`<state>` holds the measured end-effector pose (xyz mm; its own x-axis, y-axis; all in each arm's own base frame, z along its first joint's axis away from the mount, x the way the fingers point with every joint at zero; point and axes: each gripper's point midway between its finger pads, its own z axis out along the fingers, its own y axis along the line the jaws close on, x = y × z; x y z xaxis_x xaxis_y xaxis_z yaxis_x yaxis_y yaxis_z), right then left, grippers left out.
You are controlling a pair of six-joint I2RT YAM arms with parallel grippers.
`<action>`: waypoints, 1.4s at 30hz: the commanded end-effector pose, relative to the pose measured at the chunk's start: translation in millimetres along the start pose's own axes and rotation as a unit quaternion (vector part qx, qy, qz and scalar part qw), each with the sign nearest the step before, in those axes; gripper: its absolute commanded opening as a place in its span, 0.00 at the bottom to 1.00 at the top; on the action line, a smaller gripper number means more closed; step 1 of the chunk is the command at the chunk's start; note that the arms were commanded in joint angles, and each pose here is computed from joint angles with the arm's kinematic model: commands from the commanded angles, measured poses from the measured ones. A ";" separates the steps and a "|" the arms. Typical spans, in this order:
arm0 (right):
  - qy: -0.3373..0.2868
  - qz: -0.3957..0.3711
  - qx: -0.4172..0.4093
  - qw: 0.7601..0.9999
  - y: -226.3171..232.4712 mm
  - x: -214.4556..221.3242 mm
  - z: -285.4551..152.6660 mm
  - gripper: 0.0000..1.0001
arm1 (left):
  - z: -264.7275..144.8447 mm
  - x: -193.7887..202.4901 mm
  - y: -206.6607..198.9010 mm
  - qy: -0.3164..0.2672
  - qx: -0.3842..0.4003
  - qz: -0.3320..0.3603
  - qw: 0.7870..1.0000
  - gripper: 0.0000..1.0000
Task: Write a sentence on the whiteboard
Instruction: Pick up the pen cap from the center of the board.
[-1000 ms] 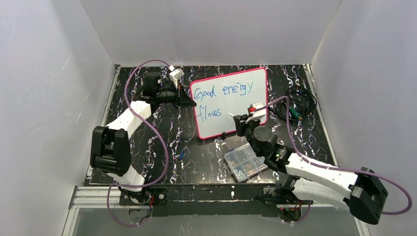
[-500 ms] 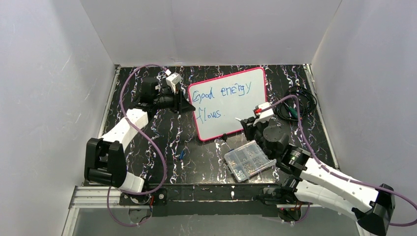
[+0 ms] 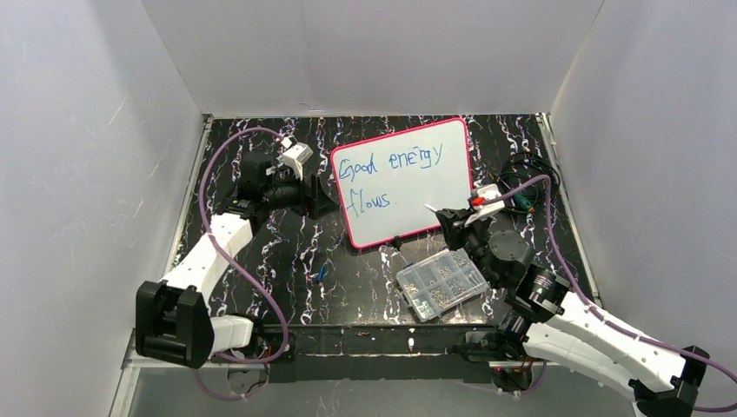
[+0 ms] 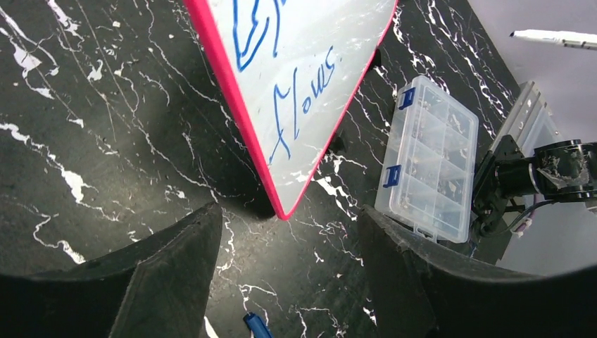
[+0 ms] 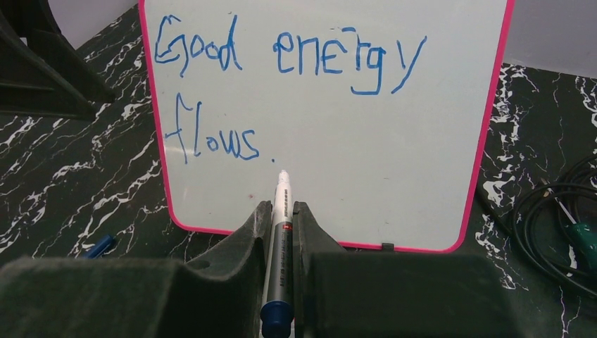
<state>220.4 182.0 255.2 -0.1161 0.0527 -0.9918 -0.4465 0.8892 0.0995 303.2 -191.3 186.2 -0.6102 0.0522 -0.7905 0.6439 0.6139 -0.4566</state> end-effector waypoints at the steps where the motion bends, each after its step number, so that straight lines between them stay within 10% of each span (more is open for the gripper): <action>1: -0.023 -0.003 -0.002 1.000 -2.7 -11.8 -5.5 0.01 | -15.4 14.6 -7.0 0.016 -0.018 -0.005 1.000 0.69; 13: 0.010 0.011 -0.004 1.000 0.0 3.2 -5.5 0.01 | -81.8 122.7 14.6 0.108 -0.247 -0.183 0.945 0.65; 24: 0.015 0.018 -0.014 1.000 7.0 11.9 1.0 0.01 | -57.3 181.4 -0.2 0.233 -0.264 -0.186 0.917 0.57; 42: 0.003 0.031 0.024 0.999 -8.4 17.8 -1.3 0.01 | -32.3 209.1 11.9 0.282 -0.306 -0.155 0.896 0.39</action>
<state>217.0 177.0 221.1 -0.1869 0.0403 -0.9815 -0.4199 0.9000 0.1169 160.7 -146.0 31.5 -0.9693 0.0968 -0.2258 0.1430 0.9697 -0.1979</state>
